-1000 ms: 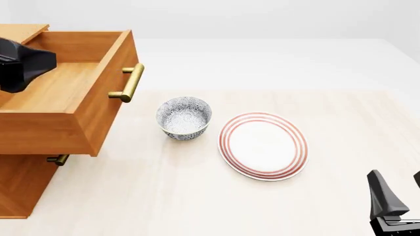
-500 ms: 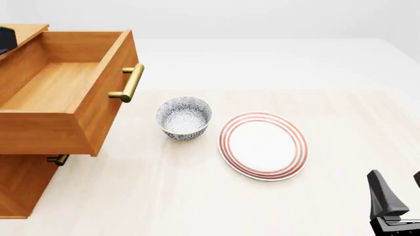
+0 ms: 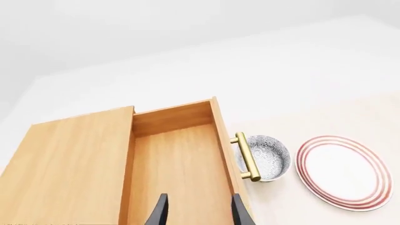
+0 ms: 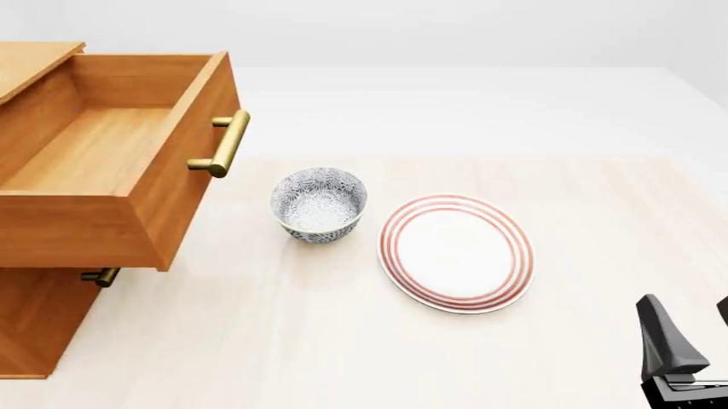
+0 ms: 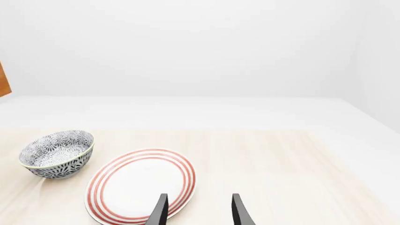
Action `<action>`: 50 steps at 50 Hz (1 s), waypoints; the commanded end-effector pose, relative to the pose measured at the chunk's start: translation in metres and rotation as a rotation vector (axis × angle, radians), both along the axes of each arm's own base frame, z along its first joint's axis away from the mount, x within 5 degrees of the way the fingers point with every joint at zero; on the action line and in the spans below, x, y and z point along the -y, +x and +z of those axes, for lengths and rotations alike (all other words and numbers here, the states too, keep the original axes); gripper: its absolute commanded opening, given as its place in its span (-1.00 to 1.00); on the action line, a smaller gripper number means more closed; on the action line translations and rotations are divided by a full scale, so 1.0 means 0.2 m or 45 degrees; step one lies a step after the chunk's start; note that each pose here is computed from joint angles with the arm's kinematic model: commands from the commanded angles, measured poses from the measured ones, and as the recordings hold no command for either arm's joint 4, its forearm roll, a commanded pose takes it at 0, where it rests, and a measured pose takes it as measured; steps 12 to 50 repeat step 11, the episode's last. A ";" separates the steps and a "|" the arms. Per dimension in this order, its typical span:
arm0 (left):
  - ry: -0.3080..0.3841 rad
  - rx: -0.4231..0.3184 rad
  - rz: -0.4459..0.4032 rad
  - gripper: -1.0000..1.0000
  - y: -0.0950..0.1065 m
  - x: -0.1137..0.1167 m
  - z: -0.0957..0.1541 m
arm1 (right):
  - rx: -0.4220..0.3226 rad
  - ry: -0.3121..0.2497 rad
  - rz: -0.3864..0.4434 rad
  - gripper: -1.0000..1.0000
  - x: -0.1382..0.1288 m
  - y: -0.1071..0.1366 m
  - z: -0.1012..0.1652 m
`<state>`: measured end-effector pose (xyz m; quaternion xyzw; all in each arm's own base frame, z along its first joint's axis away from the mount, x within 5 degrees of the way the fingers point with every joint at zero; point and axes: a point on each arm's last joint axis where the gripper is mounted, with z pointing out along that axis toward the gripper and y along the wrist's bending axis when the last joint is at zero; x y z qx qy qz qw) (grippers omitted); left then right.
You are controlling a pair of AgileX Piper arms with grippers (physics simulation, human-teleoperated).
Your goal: Open the top drawer of the cabinet.
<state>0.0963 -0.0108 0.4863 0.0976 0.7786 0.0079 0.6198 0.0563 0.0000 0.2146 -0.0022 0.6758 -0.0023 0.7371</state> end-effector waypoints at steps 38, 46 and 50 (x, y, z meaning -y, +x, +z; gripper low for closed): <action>0.004 0.064 0.014 1.00 -0.10 -0.02 0.01 | 0.000 0.000 0.000 1.00 0.00 0.00 0.00; 0.004 0.064 0.014 1.00 -0.10 -0.02 0.01 | 0.000 0.000 0.000 1.00 0.00 0.00 0.00; 0.004 0.064 0.014 1.00 -0.10 -0.02 0.01 | 0.000 0.000 0.000 1.00 0.00 0.00 0.00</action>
